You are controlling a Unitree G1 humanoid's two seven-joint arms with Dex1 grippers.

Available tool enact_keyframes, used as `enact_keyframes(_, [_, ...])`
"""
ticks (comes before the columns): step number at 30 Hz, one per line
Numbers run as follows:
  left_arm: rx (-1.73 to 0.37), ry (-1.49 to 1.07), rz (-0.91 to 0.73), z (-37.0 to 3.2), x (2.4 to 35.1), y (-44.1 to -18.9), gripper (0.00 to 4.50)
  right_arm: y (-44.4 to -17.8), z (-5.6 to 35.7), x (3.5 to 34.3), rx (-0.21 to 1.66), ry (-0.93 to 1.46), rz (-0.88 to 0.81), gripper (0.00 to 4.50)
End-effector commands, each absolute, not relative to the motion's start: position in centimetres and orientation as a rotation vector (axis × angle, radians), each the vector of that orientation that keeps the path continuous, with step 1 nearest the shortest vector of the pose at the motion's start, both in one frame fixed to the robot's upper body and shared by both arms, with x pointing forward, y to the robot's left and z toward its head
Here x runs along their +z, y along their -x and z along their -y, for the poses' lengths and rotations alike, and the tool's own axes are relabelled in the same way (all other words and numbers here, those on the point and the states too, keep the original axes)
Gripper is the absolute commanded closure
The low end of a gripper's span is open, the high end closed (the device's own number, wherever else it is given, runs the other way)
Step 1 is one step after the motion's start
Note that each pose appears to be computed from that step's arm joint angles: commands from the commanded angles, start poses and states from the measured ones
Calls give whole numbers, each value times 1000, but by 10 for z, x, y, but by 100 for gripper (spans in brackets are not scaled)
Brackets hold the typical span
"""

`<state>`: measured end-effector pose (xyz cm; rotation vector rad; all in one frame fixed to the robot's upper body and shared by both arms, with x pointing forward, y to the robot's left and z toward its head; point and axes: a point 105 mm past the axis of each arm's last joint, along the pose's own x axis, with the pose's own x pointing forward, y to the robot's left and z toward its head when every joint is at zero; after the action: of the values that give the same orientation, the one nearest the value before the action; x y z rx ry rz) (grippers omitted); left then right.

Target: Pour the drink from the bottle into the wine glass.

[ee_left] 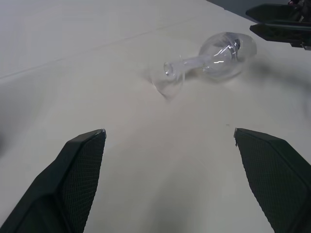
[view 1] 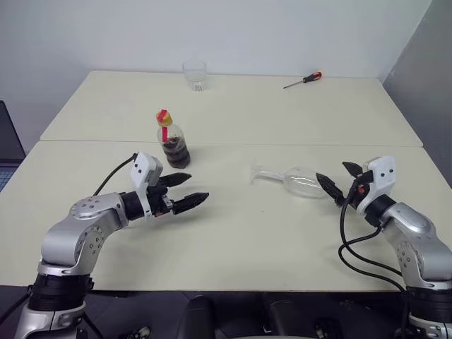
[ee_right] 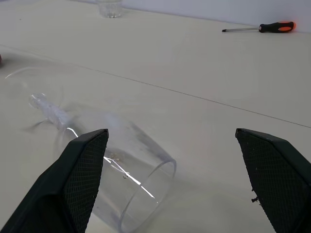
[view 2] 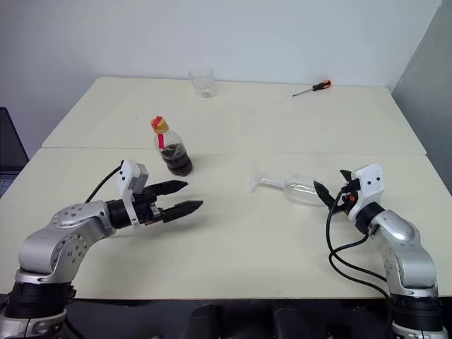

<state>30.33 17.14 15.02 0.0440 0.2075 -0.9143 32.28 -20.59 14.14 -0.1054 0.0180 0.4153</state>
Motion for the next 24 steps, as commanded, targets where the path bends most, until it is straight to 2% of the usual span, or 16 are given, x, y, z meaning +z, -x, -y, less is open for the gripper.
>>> enact_keyframes(1, [-909, -124, -156, -172, 164, -306, 0, -320, 200, 164, 448, 105, 76, 2])
enact_keyframes(4, [-894, -67, -150, -171, 166, -309, 0, -320, 198, 164, 453, 105, 76, 2])
enact_keyframes(10, [-943, -74, -182, -167, 163, -299, 0, -314, 186, 167, 532, 90, 80, 2])
enact_keyframes(19, [-907, -103, -187, -187, 171, -301, 0, -311, 183, 168, 553, 96, 70, 2])
enact_keyframes(24, [-623, -101, -73, -209, 170, -340, 0, -312, 163, 186, 614, 93, 114, 2])
